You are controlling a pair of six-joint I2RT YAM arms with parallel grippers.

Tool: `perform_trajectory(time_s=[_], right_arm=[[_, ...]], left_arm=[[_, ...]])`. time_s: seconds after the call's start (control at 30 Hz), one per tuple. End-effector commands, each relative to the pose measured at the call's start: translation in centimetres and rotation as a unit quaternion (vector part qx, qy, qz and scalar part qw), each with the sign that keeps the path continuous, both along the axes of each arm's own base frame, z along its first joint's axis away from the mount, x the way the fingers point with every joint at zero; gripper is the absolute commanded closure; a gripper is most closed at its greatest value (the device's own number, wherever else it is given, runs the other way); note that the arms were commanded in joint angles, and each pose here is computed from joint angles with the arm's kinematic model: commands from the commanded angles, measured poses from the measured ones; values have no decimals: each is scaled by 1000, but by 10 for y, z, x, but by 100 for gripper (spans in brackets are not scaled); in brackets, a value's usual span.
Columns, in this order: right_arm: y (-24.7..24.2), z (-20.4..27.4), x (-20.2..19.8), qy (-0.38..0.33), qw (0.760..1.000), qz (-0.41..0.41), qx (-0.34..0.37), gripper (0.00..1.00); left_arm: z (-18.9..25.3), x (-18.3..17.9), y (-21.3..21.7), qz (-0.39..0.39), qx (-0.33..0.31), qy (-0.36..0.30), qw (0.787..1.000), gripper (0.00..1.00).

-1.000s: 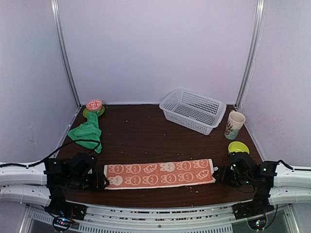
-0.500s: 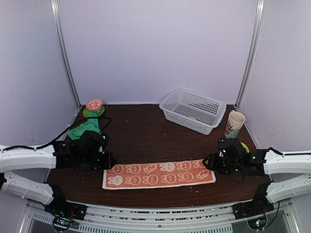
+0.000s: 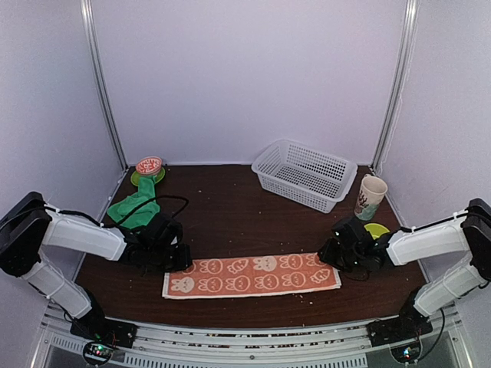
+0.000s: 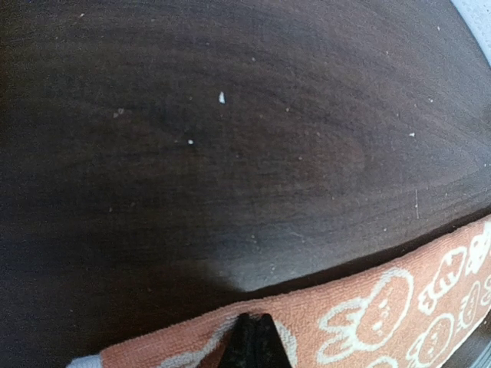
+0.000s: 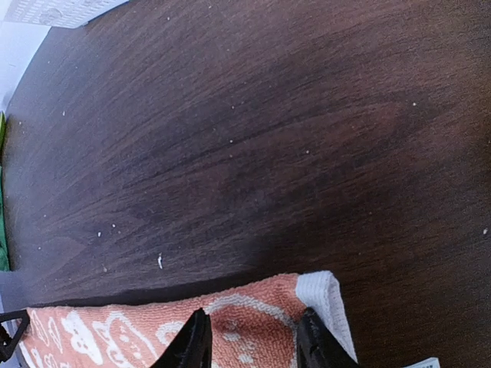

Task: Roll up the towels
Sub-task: Pick up the towel from the center of the board.

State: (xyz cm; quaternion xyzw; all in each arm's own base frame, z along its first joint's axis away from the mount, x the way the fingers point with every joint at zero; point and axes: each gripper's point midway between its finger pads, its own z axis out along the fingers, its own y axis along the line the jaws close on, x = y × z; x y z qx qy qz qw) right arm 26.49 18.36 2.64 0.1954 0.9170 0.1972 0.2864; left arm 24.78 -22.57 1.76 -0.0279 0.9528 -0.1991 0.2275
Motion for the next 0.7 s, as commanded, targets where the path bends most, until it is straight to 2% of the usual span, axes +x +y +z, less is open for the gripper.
perform_trajectory(time_s=[0.0,0.07,0.17,0.3,0.37,0.47,0.57,0.67], right_arm=[[-5,-6,0,9,1000,-7,7,60],[-4,9,4,-6,1000,-1,4,57],[-1,43,8,-41,999,10,10,46],[-9,73,1,-67,998,22,2,37],[-14,76,-8,-65,997,30,-3,36],[-18,63,-26,-42,998,50,-11,39],[-29,38,-49,-6,999,49,-16,45],[-45,22,-64,1,1000,24,-9,48]], left_arm=[[-14,-6,5,-10,2,11,1000,100],[-8,-4,4,-18,5,5,1000,100],[20,2,-4,-41,-5,-24,999,98],[81,6,-20,-72,-29,-86,993,65],[106,4,-28,-89,-22,-108,990,54],[125,-1,-45,-115,-23,-121,986,51],[129,-4,-77,-144,-46,-125,980,52],[127,-2,-118,-176,-64,-126,974,54]])
